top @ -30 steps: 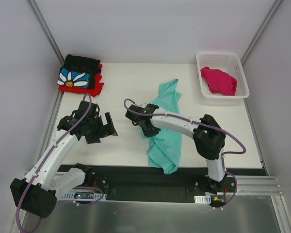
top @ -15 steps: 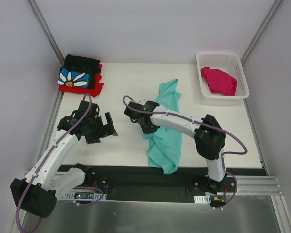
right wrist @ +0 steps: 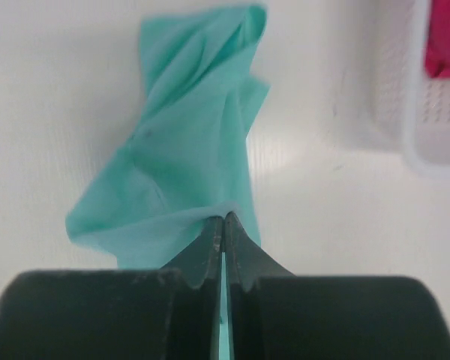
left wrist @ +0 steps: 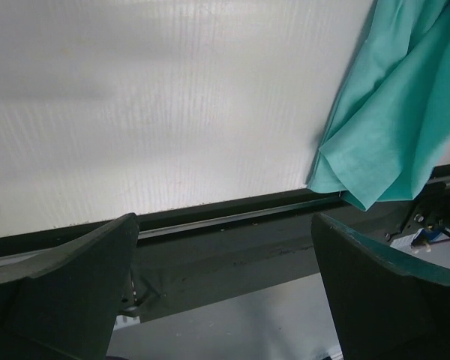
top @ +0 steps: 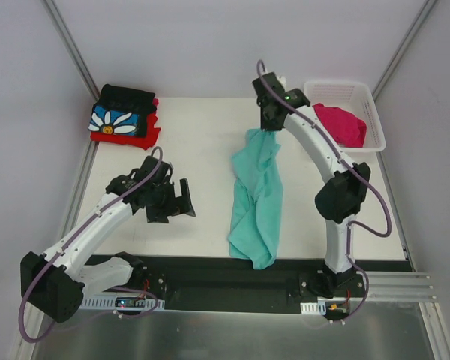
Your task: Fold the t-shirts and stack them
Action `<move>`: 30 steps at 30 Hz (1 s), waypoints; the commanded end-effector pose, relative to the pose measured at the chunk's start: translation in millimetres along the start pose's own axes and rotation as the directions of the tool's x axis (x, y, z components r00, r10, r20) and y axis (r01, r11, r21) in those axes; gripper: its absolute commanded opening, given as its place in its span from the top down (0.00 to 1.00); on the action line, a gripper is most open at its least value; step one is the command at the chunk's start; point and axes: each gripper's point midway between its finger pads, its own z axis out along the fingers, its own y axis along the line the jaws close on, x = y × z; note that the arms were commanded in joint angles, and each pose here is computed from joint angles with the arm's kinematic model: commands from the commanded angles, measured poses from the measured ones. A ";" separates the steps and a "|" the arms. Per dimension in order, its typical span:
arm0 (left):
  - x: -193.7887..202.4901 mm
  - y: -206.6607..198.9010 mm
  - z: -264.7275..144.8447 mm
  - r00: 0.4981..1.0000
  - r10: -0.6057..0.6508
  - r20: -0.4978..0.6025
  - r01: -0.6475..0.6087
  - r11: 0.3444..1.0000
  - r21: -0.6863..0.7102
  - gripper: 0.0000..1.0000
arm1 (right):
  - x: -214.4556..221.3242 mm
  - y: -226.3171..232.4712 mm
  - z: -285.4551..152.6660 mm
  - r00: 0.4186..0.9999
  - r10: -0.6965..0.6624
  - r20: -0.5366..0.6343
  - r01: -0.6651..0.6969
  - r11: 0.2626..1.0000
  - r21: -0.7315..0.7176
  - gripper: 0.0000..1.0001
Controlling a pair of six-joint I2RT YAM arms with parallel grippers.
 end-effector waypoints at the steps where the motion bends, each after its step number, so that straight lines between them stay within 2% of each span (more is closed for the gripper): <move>1: 1.2 -17.8 4.9 0.999 0.031 -0.024 -0.030 0.999 0.033 0.01 | -64.6 -38.2 10.2 0.994 0.038 0.104 -0.038 0.999 0.002 0.99; 3: 5.8 -25.7 7.9 0.997 0.062 -0.042 -0.060 0.997 0.045 0.01 | -86.1 -64.3 16.5 0.985 0.078 0.152 -0.082 0.997 0.015 0.99; 7: 15.2 -38.1 19.5 0.990 0.112 -0.086 -0.108 0.993 0.049 0.01 | -100.8 -108.8 25.0 0.969 0.134 0.207 -0.152 0.986 0.074 0.99; 13: 31.2 -69.4 30.5 0.966 0.219 -0.137 -0.211 0.975 0.074 0.01 | -132.7 -170.6 6.1 0.915 0.180 0.361 -0.260 0.948 0.184 0.99; 17: 43.0 -94.4 38.5 0.948 0.284 -0.145 -0.271 0.957 0.101 0.01 | -143.4 -174.9 -3.5 0.908 0.182 0.377 -0.257 0.954 0.157 0.99; 24: 63.0 -155.5 55.2 0.874 0.472 -0.113 -0.454 0.877 0.154 0.01 | -108.1 -158.1 4.6 0.928 0.226 0.297 -0.260 0.962 0.081 0.99; 30: 80.7 -197.5 75.1 0.838 0.541 -0.065 -0.514 0.824 0.240 0.01 | -99.7 -150.0 -12.9 0.929 0.208 0.308 -0.234 0.971 0.050 0.99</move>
